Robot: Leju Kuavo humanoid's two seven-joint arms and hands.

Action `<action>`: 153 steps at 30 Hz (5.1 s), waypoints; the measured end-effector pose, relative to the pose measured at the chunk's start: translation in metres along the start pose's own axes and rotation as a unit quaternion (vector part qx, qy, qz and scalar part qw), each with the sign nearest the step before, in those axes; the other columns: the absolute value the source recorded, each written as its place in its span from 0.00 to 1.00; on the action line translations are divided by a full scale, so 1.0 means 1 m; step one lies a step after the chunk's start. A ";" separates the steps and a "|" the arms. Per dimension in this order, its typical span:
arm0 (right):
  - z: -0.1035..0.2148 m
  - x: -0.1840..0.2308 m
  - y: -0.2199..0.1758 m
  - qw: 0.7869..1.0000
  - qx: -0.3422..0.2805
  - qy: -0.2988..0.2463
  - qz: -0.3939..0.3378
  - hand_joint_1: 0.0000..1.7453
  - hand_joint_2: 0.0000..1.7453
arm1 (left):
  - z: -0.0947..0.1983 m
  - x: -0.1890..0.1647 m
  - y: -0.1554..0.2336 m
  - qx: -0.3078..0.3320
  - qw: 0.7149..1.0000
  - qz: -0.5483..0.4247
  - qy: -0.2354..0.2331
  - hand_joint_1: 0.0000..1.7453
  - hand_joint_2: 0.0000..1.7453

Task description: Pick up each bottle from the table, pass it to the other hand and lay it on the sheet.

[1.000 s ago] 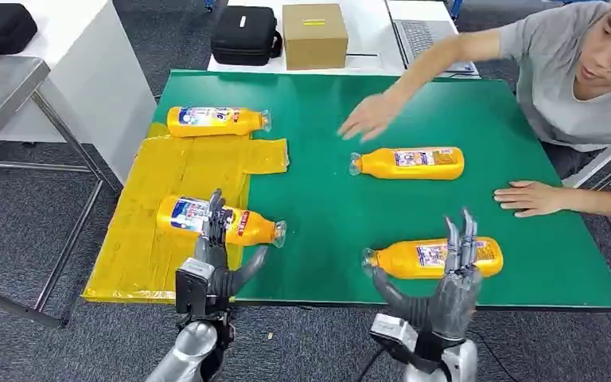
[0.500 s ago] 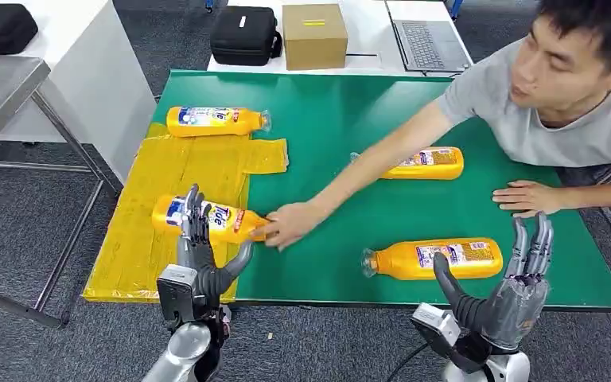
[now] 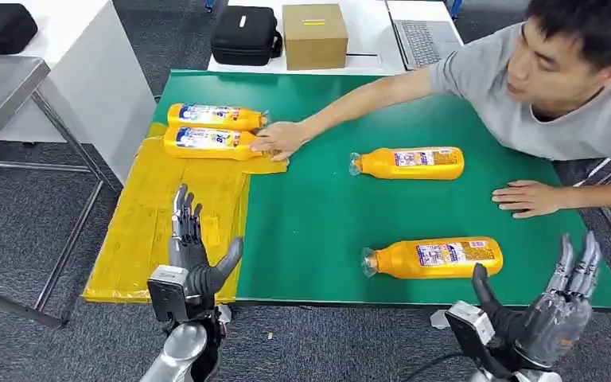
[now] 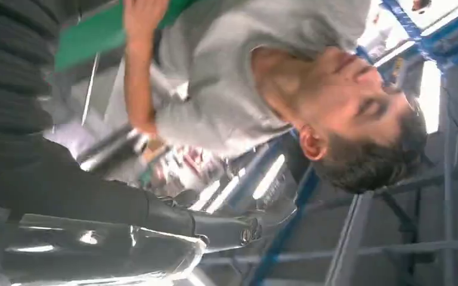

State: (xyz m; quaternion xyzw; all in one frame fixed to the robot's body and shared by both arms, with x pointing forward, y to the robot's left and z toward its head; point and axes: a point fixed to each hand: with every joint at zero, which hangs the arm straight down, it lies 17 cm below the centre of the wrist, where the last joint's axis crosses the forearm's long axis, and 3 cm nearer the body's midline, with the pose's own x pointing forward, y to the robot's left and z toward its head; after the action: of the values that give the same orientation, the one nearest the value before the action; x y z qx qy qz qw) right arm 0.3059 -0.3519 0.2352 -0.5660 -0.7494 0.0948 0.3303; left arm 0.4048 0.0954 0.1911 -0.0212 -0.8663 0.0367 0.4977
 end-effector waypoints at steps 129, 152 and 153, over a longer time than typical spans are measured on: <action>0.074 -0.180 0.180 0.886 0.415 -0.034 0.203 0.00 1.00 | 0.005 -0.061 -0.099 -0.113 0.965 0.172 0.164 0.00 1.00; 0.063 -0.175 0.186 0.891 0.400 -0.061 0.207 0.00 1.00 | -0.005 -0.054 -0.103 -0.117 0.967 0.169 0.148 0.00 1.00; 0.063 -0.174 0.187 0.891 0.400 -0.062 0.206 0.00 1.00 | -0.005 -0.054 -0.103 -0.117 0.967 0.169 0.148 0.00 1.00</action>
State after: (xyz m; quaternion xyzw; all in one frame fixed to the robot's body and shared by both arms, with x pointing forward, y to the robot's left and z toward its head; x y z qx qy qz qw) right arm 0.4390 -0.4321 0.0230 -0.5212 -0.5334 0.4870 0.4545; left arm 0.4367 -0.0109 0.1559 -0.2306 -0.7650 0.0157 0.6012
